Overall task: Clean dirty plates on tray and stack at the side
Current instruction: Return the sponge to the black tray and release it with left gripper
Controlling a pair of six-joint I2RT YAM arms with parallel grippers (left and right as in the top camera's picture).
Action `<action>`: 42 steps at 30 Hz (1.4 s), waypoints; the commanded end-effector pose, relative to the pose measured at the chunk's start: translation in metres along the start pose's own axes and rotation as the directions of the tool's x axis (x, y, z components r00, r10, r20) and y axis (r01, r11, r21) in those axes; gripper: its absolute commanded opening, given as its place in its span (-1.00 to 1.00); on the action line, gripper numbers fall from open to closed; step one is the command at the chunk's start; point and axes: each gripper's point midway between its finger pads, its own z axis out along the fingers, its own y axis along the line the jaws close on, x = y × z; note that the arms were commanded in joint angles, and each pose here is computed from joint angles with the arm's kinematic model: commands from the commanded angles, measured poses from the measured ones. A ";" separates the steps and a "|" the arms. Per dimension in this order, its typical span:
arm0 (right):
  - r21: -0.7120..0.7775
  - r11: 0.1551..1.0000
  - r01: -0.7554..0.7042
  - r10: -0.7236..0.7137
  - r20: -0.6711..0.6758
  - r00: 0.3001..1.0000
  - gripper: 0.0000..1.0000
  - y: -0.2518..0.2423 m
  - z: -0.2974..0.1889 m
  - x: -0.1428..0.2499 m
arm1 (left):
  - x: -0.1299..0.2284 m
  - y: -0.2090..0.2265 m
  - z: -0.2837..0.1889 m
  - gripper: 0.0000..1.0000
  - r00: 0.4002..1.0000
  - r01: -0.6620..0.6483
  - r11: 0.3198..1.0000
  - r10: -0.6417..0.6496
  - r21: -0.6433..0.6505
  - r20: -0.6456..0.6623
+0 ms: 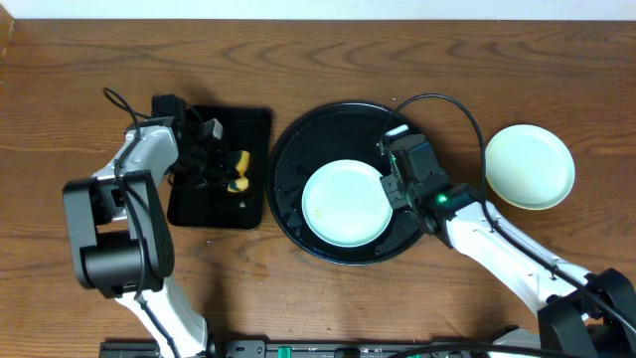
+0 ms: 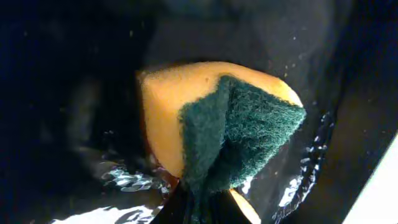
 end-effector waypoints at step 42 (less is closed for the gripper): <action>-0.124 0.982 -0.140 0.129 -0.097 0.987 -0.69 0.020 -0.007 0.018 | 0.007 0.017 0.004 -0.86 0.997 -0.072 0.920 0.079 -0.385 0.001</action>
